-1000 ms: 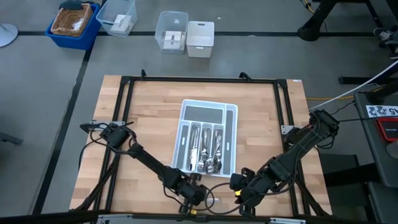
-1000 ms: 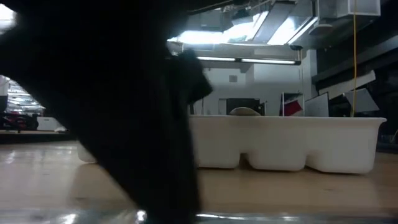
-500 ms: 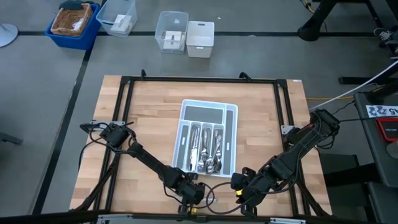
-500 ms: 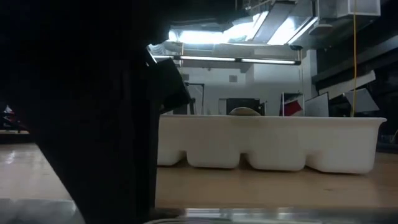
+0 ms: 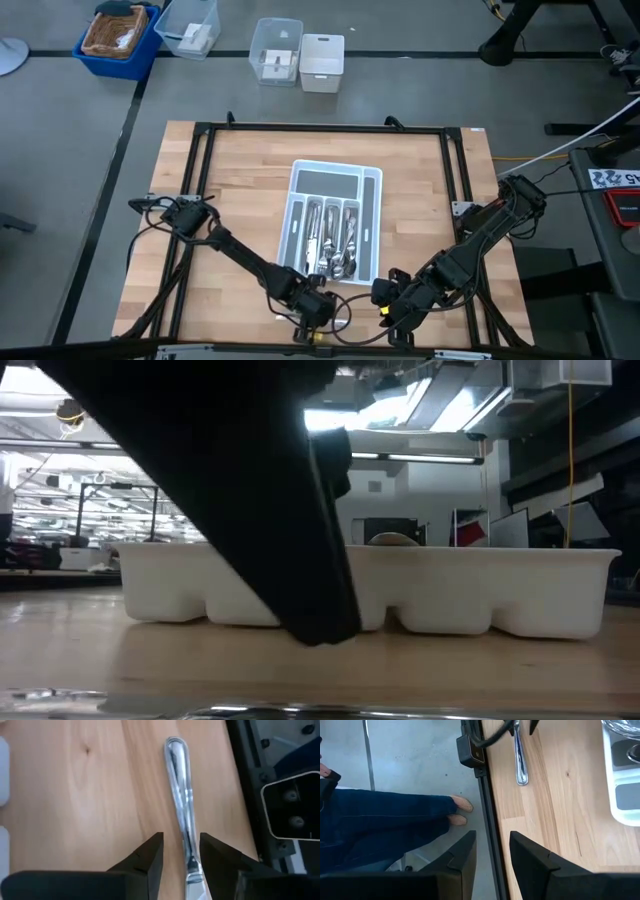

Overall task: Sort silverware
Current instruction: Put the silver table knife into the white cutlery tray

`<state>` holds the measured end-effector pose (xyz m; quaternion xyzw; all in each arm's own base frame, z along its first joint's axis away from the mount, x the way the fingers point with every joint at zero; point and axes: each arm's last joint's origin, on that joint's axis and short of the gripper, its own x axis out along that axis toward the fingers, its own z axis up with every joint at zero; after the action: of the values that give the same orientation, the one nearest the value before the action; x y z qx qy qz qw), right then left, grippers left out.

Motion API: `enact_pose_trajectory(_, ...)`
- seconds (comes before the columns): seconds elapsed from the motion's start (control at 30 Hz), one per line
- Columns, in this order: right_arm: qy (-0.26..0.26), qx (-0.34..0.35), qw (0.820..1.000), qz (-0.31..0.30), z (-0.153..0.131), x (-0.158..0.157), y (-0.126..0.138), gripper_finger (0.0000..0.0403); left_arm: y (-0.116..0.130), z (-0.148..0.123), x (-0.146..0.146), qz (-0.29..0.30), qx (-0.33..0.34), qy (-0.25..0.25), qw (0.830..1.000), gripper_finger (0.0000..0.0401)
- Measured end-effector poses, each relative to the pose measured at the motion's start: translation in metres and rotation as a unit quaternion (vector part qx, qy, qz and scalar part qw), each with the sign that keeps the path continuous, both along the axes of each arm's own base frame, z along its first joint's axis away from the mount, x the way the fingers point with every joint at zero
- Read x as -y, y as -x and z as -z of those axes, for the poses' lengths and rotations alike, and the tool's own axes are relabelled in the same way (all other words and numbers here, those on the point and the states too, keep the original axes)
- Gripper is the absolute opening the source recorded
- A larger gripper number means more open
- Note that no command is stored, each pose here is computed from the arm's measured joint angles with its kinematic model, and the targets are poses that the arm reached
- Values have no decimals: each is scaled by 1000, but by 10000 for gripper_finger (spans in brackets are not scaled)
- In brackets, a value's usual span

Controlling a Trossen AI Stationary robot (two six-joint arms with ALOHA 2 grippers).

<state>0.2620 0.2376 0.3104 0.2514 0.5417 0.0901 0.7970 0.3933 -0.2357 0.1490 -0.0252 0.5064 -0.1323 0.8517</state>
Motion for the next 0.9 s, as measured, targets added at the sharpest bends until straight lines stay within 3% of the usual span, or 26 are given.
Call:
enact_pose_trajectory(0.37,5,5,1000,-9,0,0,0,120,11,7,21,13,17,-37,999,112)
enact_pose_trajectory(0.67,5,8,1000,-9,-2,1,1,120,9,23,21,6,10,-61,998,111)
enact_pose_trajectory(0.9,10,57,998,17,-39,17,15,120,12,29,18,9,-19,-71,997,111)
